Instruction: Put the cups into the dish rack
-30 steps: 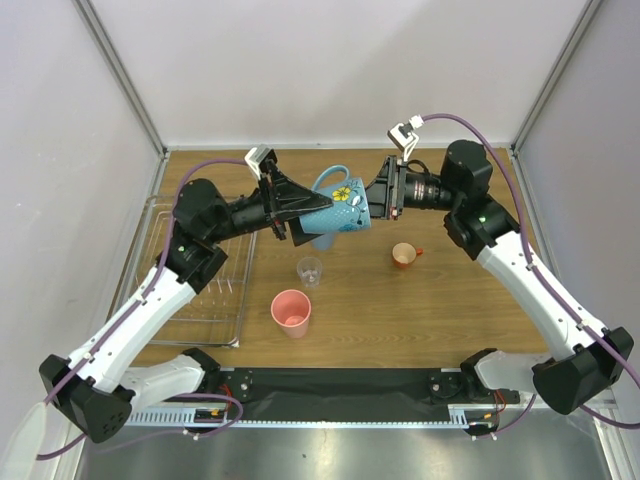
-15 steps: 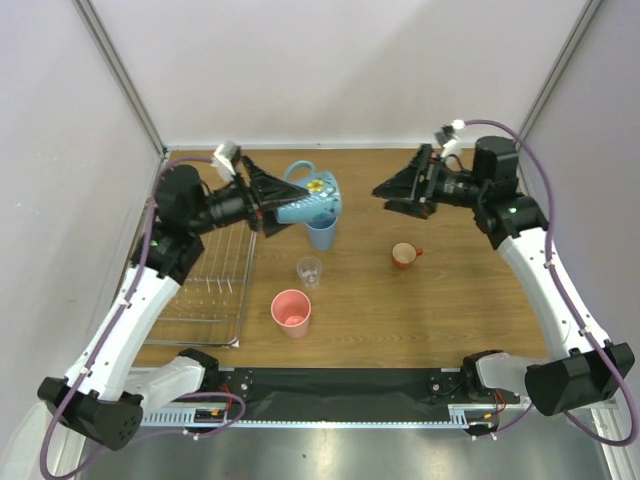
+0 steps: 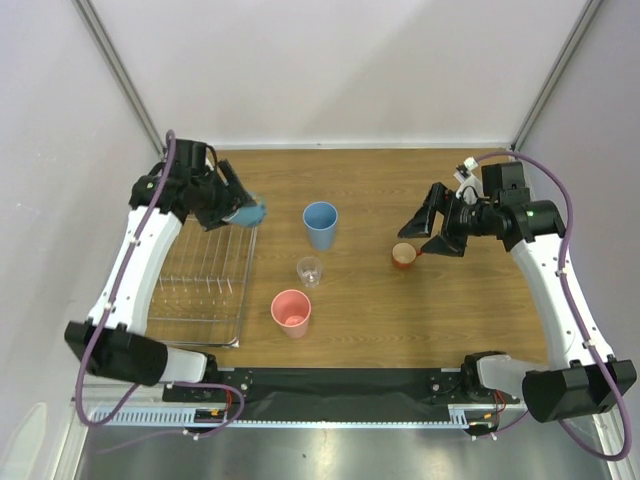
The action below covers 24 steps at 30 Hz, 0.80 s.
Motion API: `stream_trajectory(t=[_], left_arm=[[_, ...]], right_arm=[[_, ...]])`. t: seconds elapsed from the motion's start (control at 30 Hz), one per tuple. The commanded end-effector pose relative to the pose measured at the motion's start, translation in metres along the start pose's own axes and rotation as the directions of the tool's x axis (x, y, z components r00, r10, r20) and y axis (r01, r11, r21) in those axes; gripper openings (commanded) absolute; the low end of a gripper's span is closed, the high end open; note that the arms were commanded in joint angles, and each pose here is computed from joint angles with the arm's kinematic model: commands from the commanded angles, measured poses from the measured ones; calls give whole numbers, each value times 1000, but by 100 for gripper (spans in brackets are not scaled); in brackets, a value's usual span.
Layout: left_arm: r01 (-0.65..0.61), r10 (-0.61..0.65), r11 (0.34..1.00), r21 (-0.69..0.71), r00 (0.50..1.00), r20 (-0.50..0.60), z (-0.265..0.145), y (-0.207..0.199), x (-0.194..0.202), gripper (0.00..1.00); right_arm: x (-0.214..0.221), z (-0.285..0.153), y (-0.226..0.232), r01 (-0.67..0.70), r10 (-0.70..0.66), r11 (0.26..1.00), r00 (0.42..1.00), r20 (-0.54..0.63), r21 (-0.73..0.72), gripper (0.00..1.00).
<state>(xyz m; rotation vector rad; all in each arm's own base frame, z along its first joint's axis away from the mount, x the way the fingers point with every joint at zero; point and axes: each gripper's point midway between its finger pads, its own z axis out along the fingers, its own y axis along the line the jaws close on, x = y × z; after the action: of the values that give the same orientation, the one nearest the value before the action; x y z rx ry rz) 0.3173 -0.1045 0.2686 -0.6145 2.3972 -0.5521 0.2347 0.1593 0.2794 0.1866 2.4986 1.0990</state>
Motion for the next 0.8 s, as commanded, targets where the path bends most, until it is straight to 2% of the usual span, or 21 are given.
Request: stream_trajectory(t=[0.0,0.07,0.27,0.53,0.67,0.77], left_arm=[[-159,187,940,-302,980,64,-7,54,-28,1],[-174,204,911,-375,978,43,3,68,-31,0],[-178,192,876,-448,981,-14,36,85,-28,0],[-181,153,880,-440,983,-98,77,95,-8,0],[-196,138,866,-460,978,-158,86,105,4,0],[-185,119,879,-439,978,-174,90,106,14,0]], right_arm=[[-4,-5,-9,45,-45,997,999,-10,58,85],[-20,-4,-10,63,-63,994,998,2,90,85],[-54,-4,0,103,-108,988,993,38,115,85],[-68,15,-7,76,-77,990,997,6,116,85],[-69,21,-10,66,-65,991,998,-8,114,85],[-70,24,-10,57,-56,992,998,-14,108,85]])
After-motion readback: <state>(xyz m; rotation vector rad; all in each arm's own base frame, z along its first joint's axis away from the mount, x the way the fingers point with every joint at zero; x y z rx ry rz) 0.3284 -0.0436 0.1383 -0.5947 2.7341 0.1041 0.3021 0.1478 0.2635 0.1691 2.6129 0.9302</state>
